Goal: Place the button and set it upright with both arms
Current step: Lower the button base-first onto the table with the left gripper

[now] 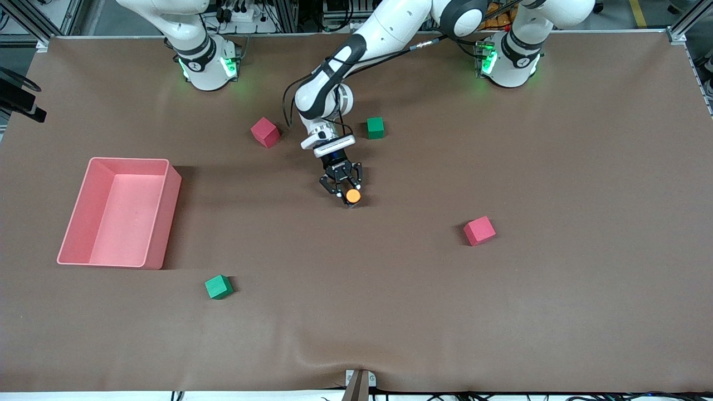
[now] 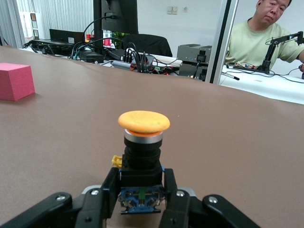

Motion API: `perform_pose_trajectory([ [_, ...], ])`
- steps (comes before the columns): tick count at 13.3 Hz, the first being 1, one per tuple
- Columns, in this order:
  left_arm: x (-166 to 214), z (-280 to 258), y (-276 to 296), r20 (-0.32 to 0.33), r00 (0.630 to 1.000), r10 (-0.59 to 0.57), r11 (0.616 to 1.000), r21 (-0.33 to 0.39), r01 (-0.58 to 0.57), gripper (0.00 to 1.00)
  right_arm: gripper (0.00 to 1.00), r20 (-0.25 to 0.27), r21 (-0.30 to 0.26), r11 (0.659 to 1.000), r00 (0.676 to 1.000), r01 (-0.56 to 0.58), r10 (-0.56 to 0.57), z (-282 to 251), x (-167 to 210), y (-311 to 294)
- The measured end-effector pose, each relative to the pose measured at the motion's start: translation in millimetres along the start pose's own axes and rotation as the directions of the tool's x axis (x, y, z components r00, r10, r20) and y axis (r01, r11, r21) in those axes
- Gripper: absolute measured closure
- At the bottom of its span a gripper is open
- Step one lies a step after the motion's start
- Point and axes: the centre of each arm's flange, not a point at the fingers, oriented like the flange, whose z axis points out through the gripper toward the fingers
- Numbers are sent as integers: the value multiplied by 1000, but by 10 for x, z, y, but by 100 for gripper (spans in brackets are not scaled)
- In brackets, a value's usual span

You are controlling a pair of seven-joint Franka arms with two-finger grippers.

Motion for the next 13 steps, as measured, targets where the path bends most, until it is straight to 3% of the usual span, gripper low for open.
perform_pose_trajectory([
  [13, -99, 18, -35, 3, 1000, 15, 1000, -18, -15, 58, 0, 5, 0, 1000, 1000, 1, -1, 27, 21, -4],
])
